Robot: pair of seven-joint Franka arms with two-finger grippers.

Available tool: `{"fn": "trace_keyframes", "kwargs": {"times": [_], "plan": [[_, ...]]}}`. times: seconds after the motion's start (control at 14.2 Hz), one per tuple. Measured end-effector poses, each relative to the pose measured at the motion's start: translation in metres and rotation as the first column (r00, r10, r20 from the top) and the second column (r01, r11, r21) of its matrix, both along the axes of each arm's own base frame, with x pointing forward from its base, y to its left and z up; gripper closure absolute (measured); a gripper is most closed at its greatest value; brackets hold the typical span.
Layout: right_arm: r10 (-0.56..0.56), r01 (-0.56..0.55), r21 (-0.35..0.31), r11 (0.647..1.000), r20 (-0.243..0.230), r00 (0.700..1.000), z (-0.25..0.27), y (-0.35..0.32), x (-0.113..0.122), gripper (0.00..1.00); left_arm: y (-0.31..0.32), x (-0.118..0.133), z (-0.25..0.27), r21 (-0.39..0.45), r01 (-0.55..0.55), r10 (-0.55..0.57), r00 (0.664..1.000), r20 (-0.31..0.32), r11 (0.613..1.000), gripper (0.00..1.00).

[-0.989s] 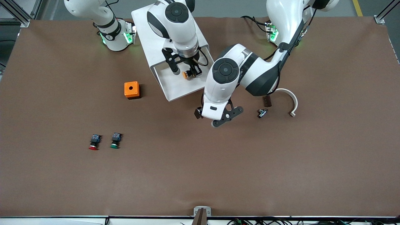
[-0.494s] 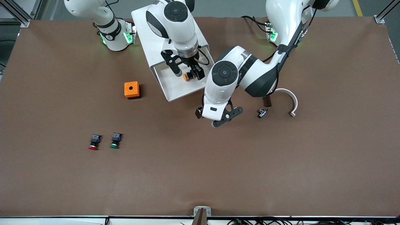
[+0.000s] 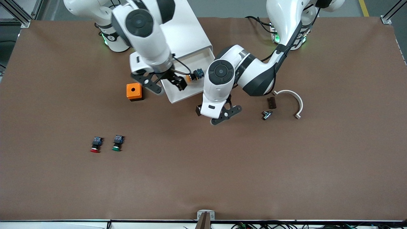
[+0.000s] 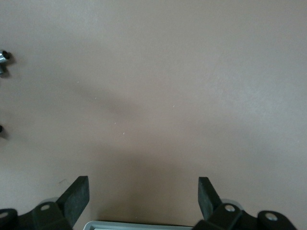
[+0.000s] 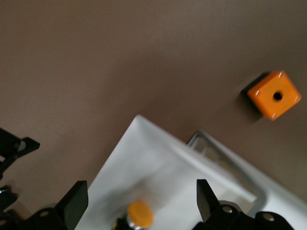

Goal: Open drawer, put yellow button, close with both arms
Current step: 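Push the drawer closed with the left gripper while the right gripper withdraws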

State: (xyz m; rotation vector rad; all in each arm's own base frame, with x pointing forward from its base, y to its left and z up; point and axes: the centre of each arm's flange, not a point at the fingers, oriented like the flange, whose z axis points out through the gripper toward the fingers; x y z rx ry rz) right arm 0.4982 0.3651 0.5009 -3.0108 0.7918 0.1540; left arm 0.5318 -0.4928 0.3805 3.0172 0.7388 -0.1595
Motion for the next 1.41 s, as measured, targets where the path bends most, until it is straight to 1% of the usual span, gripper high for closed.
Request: {"fn": "trace_keyframes", "kwargs": {"times": [0.14, 0.28, 0.42, 0.64, 0.71, 0.85, 0.99, 1.13, 1.2, 1.34, 1.41], "plan": [[0.09, -0.09, 0.002, 0.996, -0.02, 0.996, 0.02, -0.046, 0.025, 0.0, -0.003, -0.012, 0.001, 0.008, 0.015, -0.015, 1.0, -0.007, 1.0, 0.0], [0.165, -0.165, 0.01, 0.986, -0.042, 0.985, 0.038, -0.095, 0.045, 0.0, -0.009, -0.025, 0.002, 0.013, 0.033, -0.033, 0.999, -0.011, 0.999, 0.0], [0.239, -0.238, 0.026, 0.971, -0.063, 0.969, 0.05, -0.15, 0.063, 0.0, -0.017, -0.038, 0.003, 0.017, 0.055, -0.055, 0.998, -0.014, 0.998, 0.0], [0.335, -0.331, 0.06, 0.942, -0.075, 0.939, 0.053, -0.245, 0.086, 0.0, -0.033, -0.057, 0.0, 0.021, 0.09, -0.09, 0.996, -0.02, 0.996, 0.0], [0.356, -0.352, 0.062, 0.934, -0.083, 0.931, 0.053, -0.272, 0.089, 0.0, -0.038, -0.063, -0.002, 0.023, 0.102, -0.101, 0.995, -0.023, 0.995, 0.0], [0.399, -0.397, 0.041, 0.917, -0.09, 0.912, 0.057, -0.305, 0.09, 0.0, -0.046, -0.074, -0.005, 0.027, 0.121, -0.12, 0.992, -0.027, 0.992, 0.0], [0.438, -0.437, 0.025, 0.899, -0.092, 0.894, 0.062, -0.314, 0.088, 0.0, -0.054, -0.085, -0.007, 0.029, 0.139, -0.138, 0.99, -0.031, 0.99, 0.0], [0.468, -0.468, 0.023, 0.884, -0.093, 0.879, 0.063, -0.324, 0.088, 0.0, -0.062, -0.095, -0.007, 0.025, 0.158, -0.157, 0.987, -0.034, 0.987, 0.0], [0.483, -0.483, 0.027, 0.875, -0.091, 0.871, 0.063, -0.334, 0.089, 0.0, -0.065, -0.099, -0.007, 0.017, 0.161, -0.16, 0.986, -0.043, 0.987, 0.0], [0.529, -0.528, 0.041, 0.848, -0.083, 0.844, 0.064, -0.361, 0.09, 0.0, -0.068, -0.105, -0.008, -0.014, 0.146, -0.146, 0.986, -0.081, 0.989, 0.0], [0.54, -0.539, 0.045, 0.841, -0.077, 0.838, 0.065, -0.373, 0.09, 0.0, -0.07, -0.107, -0.009, -0.029, 0.137, -0.139, 0.985, -0.099, 0.99, 0.0]]}}
